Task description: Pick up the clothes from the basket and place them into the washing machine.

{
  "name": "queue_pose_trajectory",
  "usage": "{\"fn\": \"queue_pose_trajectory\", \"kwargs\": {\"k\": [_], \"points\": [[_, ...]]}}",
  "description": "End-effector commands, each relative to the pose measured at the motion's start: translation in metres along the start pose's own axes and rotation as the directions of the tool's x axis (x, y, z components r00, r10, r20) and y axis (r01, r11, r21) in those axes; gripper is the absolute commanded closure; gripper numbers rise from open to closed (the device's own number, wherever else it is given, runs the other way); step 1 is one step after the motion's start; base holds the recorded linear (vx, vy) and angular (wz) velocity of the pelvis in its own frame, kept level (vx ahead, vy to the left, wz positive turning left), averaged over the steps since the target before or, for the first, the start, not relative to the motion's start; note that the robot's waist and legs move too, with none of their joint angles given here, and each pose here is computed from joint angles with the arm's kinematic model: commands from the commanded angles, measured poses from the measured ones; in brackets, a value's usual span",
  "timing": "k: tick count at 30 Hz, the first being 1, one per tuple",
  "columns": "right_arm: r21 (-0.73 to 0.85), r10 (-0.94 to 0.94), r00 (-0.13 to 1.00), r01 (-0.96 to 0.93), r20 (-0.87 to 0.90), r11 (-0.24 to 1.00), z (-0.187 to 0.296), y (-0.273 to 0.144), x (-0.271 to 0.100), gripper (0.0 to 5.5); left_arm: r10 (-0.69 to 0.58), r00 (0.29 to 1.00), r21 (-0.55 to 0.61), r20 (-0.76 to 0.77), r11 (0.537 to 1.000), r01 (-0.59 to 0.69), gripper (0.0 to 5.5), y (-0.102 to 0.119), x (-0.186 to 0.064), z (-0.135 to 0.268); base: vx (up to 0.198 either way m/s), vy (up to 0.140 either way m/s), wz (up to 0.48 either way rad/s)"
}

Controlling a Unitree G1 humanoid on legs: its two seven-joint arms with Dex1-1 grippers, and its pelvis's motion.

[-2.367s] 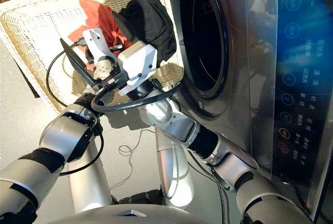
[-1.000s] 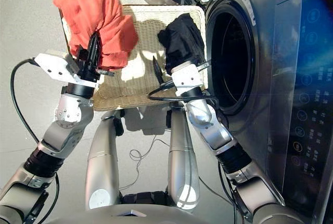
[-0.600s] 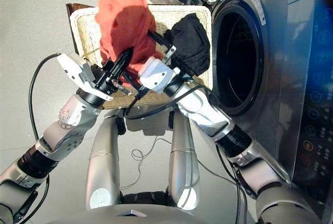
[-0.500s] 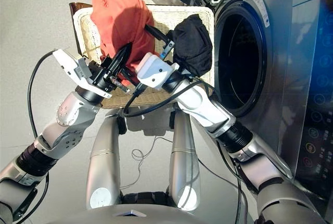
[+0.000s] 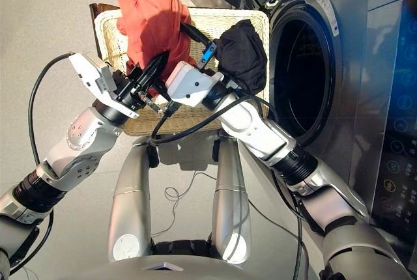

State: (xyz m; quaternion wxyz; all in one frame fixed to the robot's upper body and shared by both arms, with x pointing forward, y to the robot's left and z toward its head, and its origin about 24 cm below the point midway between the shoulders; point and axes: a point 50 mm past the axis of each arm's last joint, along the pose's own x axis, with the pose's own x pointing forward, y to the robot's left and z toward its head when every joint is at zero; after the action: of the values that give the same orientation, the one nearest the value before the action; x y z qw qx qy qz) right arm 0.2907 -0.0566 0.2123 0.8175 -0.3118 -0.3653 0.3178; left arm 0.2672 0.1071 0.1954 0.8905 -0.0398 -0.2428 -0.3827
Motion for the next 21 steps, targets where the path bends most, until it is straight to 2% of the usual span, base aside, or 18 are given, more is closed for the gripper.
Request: {"fn": "queue_pose_trajectory", "kwargs": {"k": [1, 7, 12, 21], "points": [[-0.136, -0.032, 0.983, 0.058, 0.181, 0.989, 0.036, -0.029, 0.001, 0.00, -0.186, 0.980, -0.045, 0.066, 0.981, 0.189, 5.50, -0.038, -0.001, 0.008, 0.000, 0.000, 0.000], [-0.079, -0.040, 0.993, 0.049, 0.115, 0.996, 0.021, -0.026, 0.000, 0.00, -0.199, 0.970, -0.009, 0.137, 0.979, 0.202, 5.50, -0.043, 0.004, 0.019, 0.000, 0.000, 0.000], [0.015, -0.044, 0.999, 0.044, -0.022, 0.999, -0.010, -0.018, 0.005, 0.00, -0.208, 0.952, 0.034, 0.226, 0.978, 0.206, 5.50, -0.048, 0.012, 0.031, 0.000, 0.000, 0.000], [0.024, 0.001, 0.994, 0.002, -0.108, 1.000, -0.029, -0.007, 0.024, 0.00, -0.210, 0.939, 0.004, 0.272, 0.976, 0.218, 5.50, -0.057, 0.020, 0.031, 0.000, 0.000, 0.000]]}}
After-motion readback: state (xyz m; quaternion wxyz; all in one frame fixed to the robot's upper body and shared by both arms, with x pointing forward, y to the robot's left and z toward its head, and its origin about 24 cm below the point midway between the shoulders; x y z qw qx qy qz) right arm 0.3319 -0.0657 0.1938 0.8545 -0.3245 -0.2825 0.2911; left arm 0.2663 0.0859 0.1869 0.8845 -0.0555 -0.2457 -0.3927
